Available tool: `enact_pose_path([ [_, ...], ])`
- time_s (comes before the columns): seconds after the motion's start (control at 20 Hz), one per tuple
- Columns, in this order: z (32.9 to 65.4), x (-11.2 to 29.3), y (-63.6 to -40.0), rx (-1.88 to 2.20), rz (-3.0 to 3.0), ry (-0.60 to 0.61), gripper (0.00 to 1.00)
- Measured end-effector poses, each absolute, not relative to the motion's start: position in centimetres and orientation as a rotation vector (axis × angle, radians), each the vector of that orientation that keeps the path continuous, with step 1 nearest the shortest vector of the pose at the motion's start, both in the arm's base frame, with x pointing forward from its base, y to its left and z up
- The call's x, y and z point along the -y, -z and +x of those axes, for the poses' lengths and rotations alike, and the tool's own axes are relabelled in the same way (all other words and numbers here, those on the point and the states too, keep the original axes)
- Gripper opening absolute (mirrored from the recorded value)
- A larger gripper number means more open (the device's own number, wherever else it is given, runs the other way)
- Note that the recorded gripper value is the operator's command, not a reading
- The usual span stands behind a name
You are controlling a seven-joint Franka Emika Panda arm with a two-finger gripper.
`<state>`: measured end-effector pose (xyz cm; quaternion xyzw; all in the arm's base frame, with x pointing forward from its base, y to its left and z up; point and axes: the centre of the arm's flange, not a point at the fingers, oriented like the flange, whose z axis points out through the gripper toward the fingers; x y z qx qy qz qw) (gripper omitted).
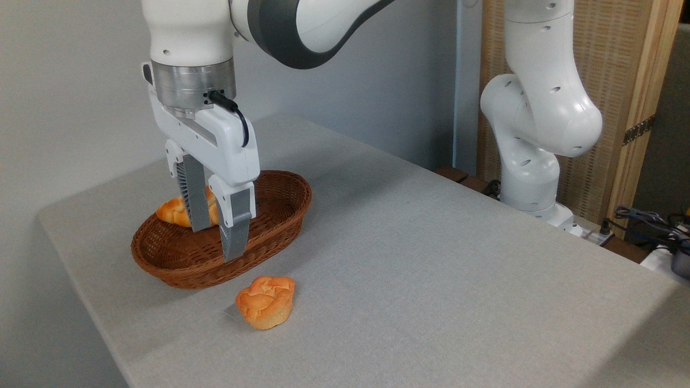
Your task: Put bread into the basket
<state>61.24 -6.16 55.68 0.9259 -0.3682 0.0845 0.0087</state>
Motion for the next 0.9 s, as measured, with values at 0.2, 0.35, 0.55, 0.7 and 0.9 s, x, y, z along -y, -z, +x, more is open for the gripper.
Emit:
enact_pose_path([
  [0.2, 61.2, 6.2, -55.6, 1.150, 2.892, -0.262, 1.00],
  [0.35, 61.2, 6.2, -55.6, 1.150, 2.891, -0.251, 1.00],
  [0.55, 60.8, 6.2, -55.1, 1.149, 2.883, -0.191, 1.00],
  [0.7, 60.8, 6.5, -55.1, 1.156, 2.879, -0.188, 1.00],
  [0.9, 60.6, 6.7, -54.4, 1.160, 2.873, -0.159, 1.00],
])
